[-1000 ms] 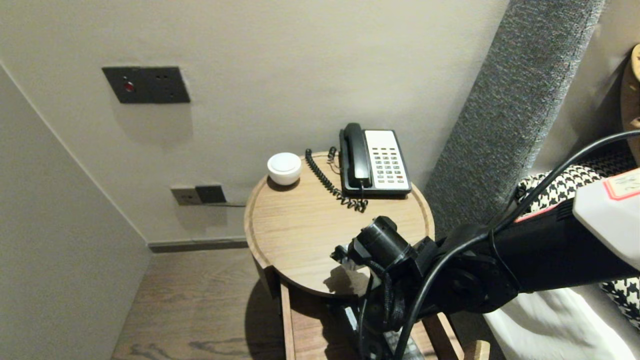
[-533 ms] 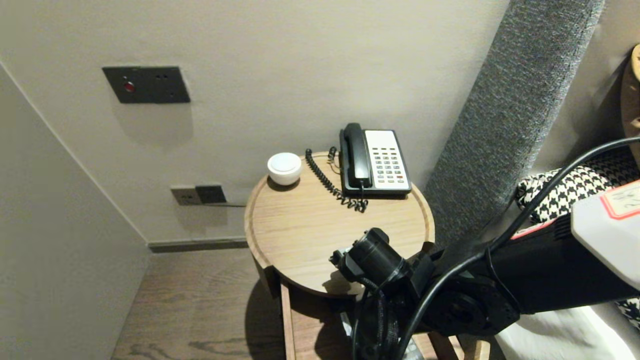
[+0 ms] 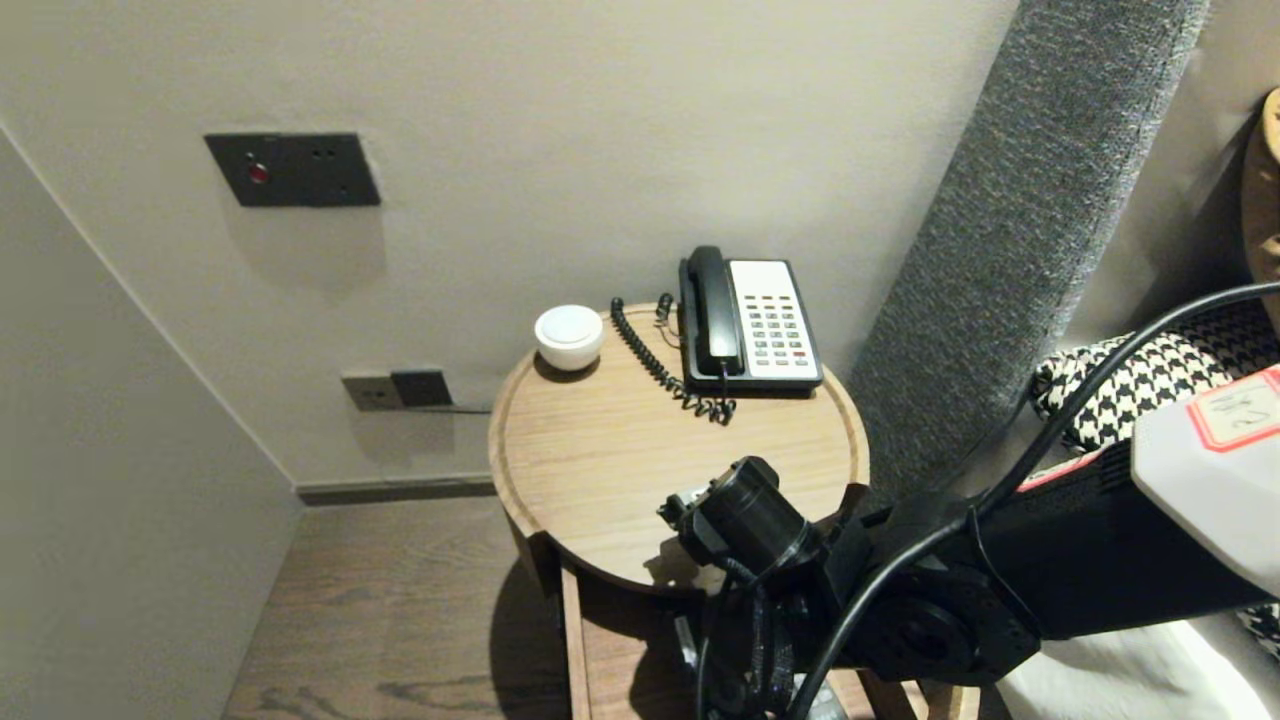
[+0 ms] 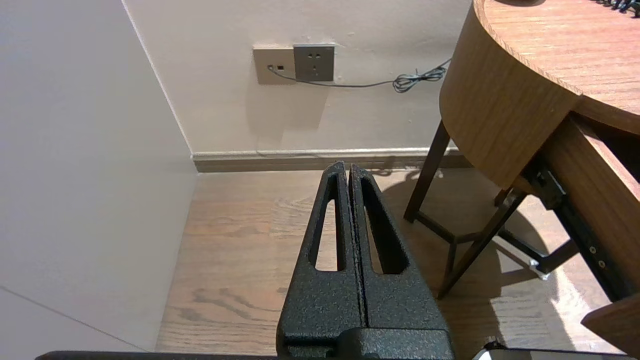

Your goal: Put the remote controls on the table in the drawer one by one

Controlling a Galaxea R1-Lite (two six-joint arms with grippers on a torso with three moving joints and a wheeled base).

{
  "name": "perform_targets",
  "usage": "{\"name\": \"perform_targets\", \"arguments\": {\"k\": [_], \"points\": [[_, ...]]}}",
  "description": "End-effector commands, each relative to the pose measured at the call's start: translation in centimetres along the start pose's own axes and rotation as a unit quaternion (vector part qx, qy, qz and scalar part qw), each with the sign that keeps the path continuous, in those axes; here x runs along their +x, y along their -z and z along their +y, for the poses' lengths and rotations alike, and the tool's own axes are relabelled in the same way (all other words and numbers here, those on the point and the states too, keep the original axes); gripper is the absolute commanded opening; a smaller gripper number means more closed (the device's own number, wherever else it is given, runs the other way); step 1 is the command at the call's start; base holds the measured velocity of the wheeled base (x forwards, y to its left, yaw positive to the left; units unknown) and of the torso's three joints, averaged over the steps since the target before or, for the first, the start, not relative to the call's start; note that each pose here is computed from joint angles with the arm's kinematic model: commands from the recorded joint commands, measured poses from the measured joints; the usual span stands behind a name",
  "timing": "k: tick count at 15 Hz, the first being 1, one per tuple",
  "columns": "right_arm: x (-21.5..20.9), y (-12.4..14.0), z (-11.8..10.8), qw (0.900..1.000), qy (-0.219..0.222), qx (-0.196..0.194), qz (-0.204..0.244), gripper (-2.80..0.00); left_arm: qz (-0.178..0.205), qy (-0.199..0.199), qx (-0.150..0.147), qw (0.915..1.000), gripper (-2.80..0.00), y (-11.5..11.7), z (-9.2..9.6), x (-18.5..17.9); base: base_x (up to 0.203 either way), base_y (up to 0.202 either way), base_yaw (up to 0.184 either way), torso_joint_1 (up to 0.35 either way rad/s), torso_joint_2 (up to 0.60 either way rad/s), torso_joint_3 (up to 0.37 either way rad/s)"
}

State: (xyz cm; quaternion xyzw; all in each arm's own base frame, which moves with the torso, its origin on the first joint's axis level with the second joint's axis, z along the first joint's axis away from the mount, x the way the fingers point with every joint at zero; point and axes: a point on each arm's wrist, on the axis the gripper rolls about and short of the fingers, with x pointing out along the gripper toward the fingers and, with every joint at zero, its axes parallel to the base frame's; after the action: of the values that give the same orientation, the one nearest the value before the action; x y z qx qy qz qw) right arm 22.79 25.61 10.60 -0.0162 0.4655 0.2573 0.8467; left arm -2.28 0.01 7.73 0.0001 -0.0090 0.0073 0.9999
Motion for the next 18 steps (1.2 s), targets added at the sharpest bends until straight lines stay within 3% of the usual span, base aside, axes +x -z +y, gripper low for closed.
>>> {"name": "perform_targets", "arguments": {"k": [1,8,10,18], "points": [[0.0,0.2,-0.1,1.000,0.003,0.004,-0.002,-2.80,0.000,0.000,0.000,1.0000,-2.80,0.0,0.0,0.0,0.000,0.000,0.000,0.000,0.00,0.000],[0.8,1.7,0.4,0.999,0.004,-0.006,-0.049,-2.80,0.000,0.000,0.000,1.0000,-2.80,0.0,0.0,0.0,0.000,0.000,0.000,0.000,0.00,0.000],[0.9,2.1,1.2,0.997,0.028,-0.016,-0.063,-2.80,0.000,0.000,0.000,1.0000,-2.80,0.0,0.0,0.0,0.000,0.000,0.000,0.000,0.00,0.000],[2.0,3.5,1.7,0.997,0.053,-0.035,-0.053,-2.80,0.000,0.000,0.000,1.0000,-2.80,0.0,0.0,0.0,0.000,0.000,0.000,0.000,0.00,0.000]]}}
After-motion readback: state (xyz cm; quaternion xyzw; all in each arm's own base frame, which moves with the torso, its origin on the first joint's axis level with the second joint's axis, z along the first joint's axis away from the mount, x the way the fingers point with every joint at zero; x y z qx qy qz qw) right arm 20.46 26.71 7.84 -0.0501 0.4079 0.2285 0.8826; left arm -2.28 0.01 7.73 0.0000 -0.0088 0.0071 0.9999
